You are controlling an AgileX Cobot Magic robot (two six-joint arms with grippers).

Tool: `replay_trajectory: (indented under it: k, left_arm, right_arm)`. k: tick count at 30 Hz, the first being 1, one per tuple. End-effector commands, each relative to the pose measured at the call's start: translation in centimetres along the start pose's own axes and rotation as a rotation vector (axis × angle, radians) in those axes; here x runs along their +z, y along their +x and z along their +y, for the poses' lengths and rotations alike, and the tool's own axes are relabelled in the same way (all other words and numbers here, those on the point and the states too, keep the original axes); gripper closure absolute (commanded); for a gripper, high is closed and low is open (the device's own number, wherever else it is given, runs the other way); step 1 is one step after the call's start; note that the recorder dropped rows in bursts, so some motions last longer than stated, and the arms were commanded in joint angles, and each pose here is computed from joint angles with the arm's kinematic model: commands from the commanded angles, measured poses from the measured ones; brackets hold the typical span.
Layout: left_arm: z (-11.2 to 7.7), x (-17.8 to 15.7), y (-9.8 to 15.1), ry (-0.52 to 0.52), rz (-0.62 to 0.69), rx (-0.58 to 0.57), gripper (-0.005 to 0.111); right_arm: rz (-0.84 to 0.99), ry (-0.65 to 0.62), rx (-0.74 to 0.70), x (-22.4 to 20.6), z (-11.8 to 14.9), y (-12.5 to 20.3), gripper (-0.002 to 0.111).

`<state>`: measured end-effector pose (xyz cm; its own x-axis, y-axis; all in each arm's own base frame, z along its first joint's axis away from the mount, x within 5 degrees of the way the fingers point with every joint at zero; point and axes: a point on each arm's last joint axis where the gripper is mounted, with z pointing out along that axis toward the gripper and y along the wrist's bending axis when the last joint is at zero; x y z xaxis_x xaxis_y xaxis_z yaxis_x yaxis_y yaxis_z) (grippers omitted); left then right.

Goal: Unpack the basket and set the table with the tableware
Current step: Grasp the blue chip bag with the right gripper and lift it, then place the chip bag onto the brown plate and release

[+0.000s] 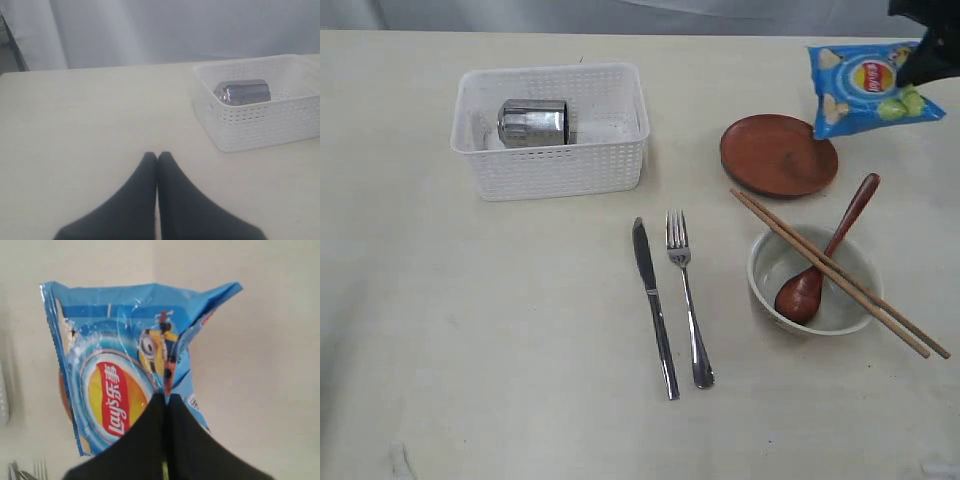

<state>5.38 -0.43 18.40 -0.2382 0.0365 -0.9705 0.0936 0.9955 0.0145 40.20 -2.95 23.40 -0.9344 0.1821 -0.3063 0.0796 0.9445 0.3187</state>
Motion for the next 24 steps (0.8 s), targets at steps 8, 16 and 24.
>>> replay_trajectory:
  k: [8,16,24]
  left_arm:
    - [0.0,0.0,0.0,0.008,-0.012,0.001,0.107]
    - [0.0,0.0,0.0,0.008,-0.012,0.001,0.107]
    - [0.0,0.0,0.0,0.008,-0.012,0.001,0.107]
  right_arm:
    - [0.058,-0.037,-0.031,6.3,5.9,0.3,0.109]
    - [0.161,0.066,-0.034,8.0,4.8,1.2,0.109]
    - [0.185,0.046,-0.041,8.1,5.5,1.6,0.109]
